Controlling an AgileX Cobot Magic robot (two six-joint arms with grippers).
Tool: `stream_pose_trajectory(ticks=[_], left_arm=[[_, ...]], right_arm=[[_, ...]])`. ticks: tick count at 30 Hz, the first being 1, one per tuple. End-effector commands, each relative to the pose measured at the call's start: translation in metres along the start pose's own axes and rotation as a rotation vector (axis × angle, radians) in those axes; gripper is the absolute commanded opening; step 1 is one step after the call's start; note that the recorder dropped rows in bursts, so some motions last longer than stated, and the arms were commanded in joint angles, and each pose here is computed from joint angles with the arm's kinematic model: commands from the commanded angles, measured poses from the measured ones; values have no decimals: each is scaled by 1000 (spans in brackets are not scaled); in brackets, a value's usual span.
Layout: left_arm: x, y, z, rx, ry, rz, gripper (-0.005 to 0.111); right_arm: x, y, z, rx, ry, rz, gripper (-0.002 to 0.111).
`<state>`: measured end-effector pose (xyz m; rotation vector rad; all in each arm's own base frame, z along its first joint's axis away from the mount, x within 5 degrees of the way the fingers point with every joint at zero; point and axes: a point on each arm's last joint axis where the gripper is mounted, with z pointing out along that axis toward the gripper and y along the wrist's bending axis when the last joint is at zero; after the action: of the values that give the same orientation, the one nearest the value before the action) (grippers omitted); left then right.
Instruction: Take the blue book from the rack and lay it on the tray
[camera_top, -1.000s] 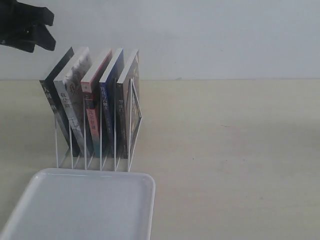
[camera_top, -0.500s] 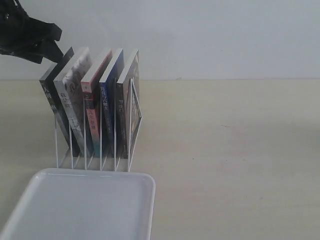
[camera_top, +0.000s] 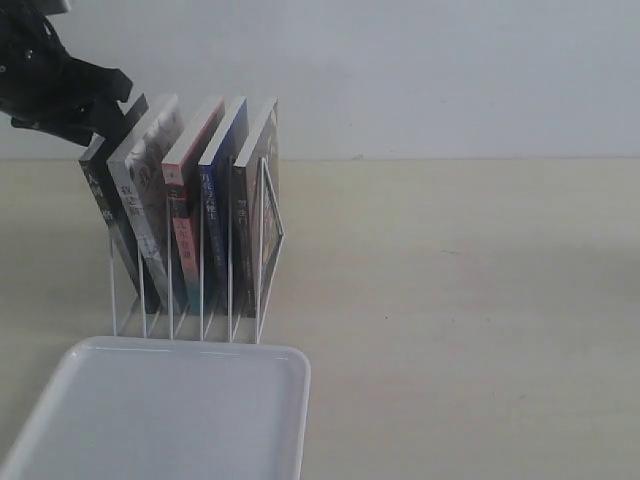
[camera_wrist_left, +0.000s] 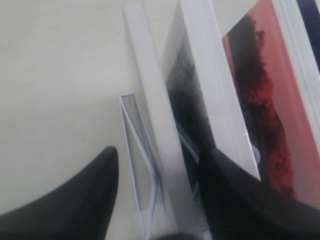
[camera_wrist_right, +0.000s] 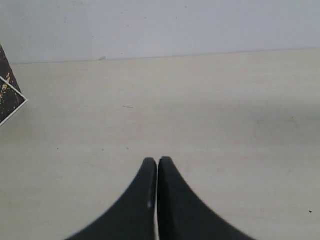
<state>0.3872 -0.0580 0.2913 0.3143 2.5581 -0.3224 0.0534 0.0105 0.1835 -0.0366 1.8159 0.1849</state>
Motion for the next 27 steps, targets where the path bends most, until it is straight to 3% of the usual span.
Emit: stream_pose_trajectory(ticks=[1,7,15,27], left_arm=[[1,0,6,6,12,2,48],[1,1,6,6,12,1,44],[0,-1,6,23,2,-16,4],[-5,-10,-14,70,-56,-55,4]], right_arm=[[-1,0,0,3,-8,-5,0],[-1,0,0,3,-8,-5,0],[-1,0,0,3,-14,-5,0],[-1,0,0,3,-14,-5,0]])
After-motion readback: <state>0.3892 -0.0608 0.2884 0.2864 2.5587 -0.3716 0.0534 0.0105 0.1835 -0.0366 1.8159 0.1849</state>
